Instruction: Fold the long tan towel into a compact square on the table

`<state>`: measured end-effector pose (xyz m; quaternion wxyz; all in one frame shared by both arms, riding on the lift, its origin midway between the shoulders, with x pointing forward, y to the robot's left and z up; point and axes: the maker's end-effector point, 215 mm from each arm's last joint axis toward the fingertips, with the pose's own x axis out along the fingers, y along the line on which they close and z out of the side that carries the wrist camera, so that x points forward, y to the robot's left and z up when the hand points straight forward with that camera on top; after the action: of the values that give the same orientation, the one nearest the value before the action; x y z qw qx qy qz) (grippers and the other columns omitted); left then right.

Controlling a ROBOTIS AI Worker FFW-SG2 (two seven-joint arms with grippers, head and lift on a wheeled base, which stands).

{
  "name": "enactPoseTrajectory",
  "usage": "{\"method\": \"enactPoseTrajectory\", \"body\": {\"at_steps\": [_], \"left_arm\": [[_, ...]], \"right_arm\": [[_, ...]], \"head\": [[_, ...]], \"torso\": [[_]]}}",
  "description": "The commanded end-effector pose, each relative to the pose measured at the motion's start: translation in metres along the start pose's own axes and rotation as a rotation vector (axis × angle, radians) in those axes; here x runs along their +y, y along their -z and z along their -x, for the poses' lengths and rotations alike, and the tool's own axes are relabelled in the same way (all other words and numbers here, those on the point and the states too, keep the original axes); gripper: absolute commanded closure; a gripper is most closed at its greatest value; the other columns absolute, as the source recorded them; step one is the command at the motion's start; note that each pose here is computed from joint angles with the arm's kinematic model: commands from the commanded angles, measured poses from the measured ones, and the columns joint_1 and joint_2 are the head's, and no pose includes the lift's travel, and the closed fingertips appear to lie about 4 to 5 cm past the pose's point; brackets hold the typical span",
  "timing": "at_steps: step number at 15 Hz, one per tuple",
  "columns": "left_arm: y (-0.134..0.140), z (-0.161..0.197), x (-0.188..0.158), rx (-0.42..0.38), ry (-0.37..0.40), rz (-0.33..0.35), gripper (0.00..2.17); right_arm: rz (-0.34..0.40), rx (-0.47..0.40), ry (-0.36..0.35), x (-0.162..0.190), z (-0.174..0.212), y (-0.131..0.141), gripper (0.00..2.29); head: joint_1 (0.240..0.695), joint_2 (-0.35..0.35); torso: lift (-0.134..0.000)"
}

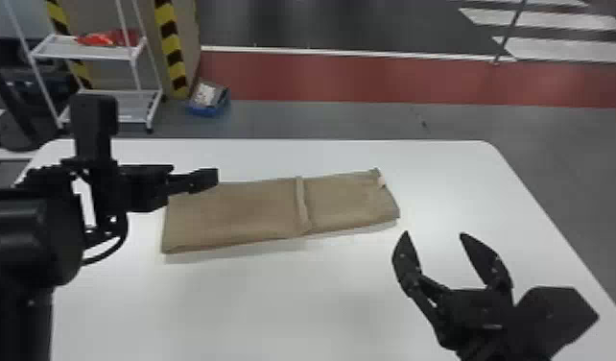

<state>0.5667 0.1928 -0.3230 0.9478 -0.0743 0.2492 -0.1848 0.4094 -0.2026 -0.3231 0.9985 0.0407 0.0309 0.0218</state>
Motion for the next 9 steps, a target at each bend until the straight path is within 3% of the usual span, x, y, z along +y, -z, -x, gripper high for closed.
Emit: {"method": "enactPoseTrajectory", "body": {"at_steps": [1, 5, 6, 9], "left_arm": [[-0.026, 0.021, 0.037, -0.161, -0.041, 0.018, 0.12], [-0.040, 0.080, 0.112, -0.433, -0.213, -0.023, 0.12], [-0.032, 0.093, 0.127, -0.460, -0.234, 0.007, 0.12], [-0.017, 0.136, 0.156, -0.522, -0.301, 0.010, 0.12]], "right_arm": [[-0.059, 0.056, -0.050, 0.014, -0.027, 0.004, 0.15], [-0.119, 0.174, -0.157, 0.043, -0.066, 0.006, 0.15], [-0.130, 0.202, -0.179, 0.051, -0.075, 0.003, 0.15], [-0.152, 0.245, -0.231, 0.068, -0.100, -0.011, 0.15]], "head": [[0.695, -0.028], [0.695, 0.101], [0.695, 0.130], [0.695, 0.217]], "torso": [[-0.123], [-0.123], [-0.123], [-0.123]]}}
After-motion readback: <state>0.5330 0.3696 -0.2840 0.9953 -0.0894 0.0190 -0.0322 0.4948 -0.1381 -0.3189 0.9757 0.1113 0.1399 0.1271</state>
